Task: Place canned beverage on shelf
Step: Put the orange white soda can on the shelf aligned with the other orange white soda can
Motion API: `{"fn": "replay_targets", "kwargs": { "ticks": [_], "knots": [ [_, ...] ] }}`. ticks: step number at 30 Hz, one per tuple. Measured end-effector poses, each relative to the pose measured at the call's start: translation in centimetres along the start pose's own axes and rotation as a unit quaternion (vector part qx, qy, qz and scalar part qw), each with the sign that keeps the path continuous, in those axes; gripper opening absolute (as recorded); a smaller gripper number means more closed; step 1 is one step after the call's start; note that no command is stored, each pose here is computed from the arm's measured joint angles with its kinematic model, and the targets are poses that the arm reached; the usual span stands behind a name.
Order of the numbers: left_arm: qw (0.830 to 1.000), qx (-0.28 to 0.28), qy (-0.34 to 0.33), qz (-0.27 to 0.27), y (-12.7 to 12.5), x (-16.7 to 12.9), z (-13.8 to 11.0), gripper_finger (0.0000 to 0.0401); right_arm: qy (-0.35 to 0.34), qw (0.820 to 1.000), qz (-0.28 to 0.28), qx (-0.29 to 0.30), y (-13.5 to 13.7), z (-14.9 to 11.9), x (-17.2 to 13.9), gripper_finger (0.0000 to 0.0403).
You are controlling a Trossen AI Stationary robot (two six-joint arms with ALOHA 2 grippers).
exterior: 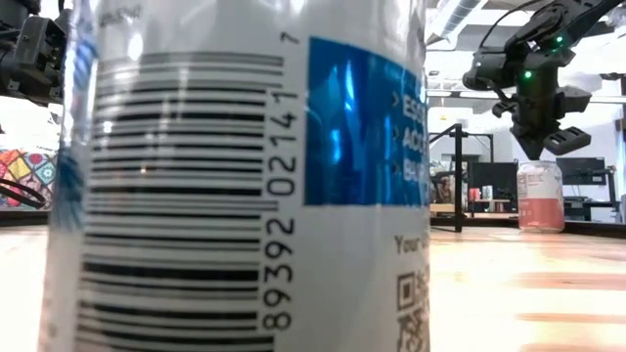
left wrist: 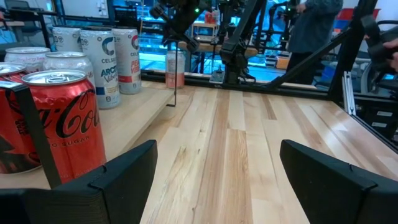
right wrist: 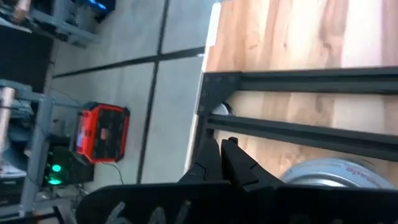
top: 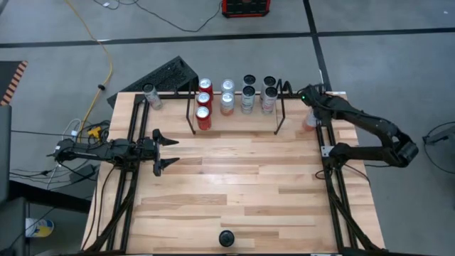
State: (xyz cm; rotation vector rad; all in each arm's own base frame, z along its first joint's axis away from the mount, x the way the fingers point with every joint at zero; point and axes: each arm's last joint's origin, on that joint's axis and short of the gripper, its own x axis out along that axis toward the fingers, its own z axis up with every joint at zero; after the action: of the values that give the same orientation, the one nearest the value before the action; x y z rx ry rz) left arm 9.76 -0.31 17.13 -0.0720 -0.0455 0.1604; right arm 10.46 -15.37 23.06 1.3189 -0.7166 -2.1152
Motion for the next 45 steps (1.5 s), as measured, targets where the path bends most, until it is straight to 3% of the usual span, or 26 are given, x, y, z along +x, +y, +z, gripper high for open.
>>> {"fn": "replay_targets", "kwargs": {
  "ticks": [7,25,33,45],
  "knots": [
    [1.000,0.000,0.000,0.000,0.0,0.0,0.0,0.0327,0.029,0.999,-0.028,-0.006,-1.8,-0.6,0.7,0.0000],
    [1.000,0.000,0.000,0.000,0.0,0.0,0.0,0.0327,0.089,0.995,0.013,-0.041,-4.0,-1.2,-1.4,0.0000],
    [1.000,0.000,0.000,0.000,0.0,0.0,0.0,0.0327,0.114,0.989,0.024,-0.094,-5.2,-1.3,-3.0,0.0000],
    [1.000,0.000,0.000,0.000,0.0,0.0,0.0,0.0327,0.187,0.960,0.067,-0.198,-6.9,-2.1,-5.7,0.0000]
  ]
}}
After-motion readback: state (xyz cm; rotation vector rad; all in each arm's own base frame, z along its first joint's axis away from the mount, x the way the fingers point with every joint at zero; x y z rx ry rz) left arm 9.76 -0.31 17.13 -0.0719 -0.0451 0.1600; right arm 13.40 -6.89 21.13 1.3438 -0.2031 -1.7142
